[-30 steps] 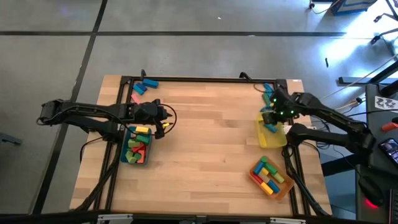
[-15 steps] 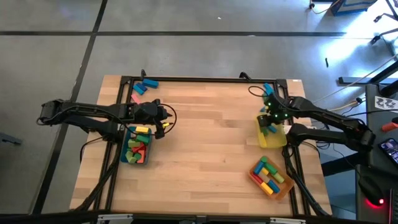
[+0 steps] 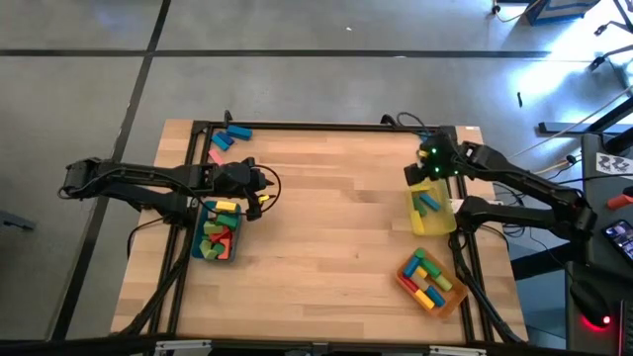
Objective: Sort blocks by size
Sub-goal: Put the green rectangular block into the yellow bin
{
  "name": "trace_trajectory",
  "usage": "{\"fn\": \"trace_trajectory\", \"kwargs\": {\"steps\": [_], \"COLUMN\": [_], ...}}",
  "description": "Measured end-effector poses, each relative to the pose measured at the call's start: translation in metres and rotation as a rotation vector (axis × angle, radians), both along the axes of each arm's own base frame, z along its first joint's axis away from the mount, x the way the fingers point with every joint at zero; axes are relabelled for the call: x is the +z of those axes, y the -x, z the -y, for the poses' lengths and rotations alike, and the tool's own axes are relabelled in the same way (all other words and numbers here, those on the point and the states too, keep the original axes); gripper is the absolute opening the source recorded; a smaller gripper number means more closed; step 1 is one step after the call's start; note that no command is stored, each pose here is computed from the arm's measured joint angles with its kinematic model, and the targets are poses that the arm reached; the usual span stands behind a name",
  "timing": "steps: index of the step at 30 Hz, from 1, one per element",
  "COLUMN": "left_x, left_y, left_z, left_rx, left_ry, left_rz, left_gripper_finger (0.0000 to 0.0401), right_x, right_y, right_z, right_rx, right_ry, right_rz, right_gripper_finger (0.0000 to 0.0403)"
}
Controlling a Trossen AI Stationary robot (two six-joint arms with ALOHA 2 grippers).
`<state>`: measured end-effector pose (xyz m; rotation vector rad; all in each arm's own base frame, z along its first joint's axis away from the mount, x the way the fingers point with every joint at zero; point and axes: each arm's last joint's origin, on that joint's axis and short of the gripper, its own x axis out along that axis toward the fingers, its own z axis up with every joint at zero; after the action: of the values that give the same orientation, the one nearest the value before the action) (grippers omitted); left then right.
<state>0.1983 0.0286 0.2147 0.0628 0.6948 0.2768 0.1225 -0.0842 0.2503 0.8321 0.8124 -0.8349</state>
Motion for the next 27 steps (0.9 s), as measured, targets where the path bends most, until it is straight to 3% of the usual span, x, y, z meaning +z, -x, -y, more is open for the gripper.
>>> {"fn": "trace_trajectory", "kwargs": {"steps": [6,15,27], "left_x": [0.0,0.0,0.0], "left_y": [0.0,0.0,0.0], "left_z": [0.0,0.0,0.0], "left_rx": [0.0,0.0,-0.003], "left_ry": [0.0,0.0,-0.003], "left_rz": [0.0,0.0,0.0], "left_gripper_finger": [0.0169,0.0169,0.0169], "right_x": [-0.005,-0.046,-0.085], "right_y": [-0.01,-0.016,-0.014], "right_z": [0.013,0.06,0.116], "right_rx": [-0.056,-0.132,-0.161], "right_ry": [0.067,0.067,0.051], "right_rz": [-0.033,-0.347,-0.467], "right_gripper_finger": [0.0229,0.0184,0.0082]}}
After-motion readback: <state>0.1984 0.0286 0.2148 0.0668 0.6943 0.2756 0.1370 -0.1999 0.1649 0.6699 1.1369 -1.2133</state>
